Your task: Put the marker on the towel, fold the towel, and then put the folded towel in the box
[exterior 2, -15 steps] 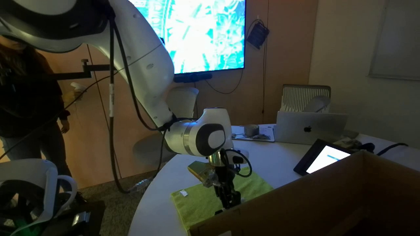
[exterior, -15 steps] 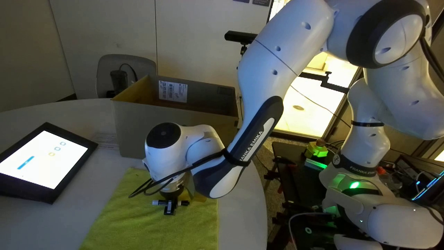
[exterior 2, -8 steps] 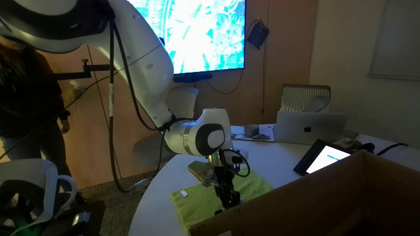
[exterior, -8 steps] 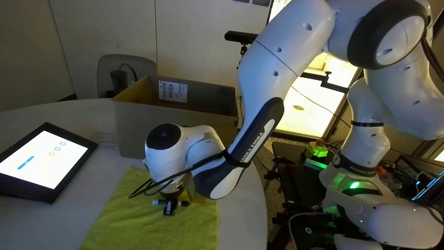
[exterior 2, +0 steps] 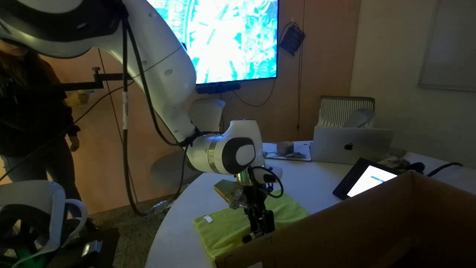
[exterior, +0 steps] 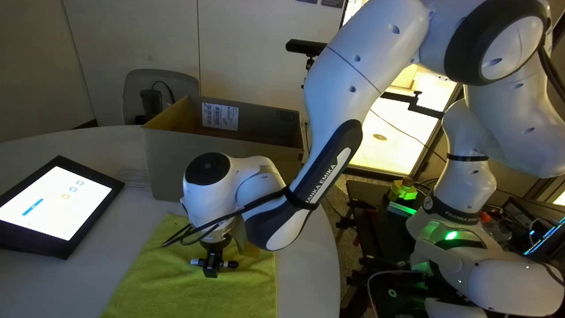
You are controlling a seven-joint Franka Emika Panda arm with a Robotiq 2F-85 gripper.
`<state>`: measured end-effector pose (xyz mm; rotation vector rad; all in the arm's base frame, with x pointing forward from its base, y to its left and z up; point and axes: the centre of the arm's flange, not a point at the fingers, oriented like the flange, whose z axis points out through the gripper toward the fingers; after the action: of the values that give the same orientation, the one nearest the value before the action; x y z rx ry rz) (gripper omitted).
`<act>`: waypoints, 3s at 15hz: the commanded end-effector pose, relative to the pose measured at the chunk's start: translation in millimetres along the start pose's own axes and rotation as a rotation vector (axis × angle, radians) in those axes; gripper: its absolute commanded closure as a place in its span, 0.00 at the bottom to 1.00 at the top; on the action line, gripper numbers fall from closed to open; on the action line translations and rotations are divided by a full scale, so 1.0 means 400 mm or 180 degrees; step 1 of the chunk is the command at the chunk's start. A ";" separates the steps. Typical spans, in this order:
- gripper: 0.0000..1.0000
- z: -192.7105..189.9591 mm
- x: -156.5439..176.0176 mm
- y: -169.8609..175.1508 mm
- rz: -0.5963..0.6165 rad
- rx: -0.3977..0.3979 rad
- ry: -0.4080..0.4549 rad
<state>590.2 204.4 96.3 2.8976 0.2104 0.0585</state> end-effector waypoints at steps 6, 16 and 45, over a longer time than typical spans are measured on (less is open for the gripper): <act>0.00 -0.098 -0.020 0.066 0.0189 0.0134 0.0184; 0.00 -0.037 -0.168 0.162 0.0574 0.0507 -0.0034; 0.29 0.133 -0.314 0.269 0.1152 0.0924 -0.0089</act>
<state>491.0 70.8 74.8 3.1629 -0.3487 0.0689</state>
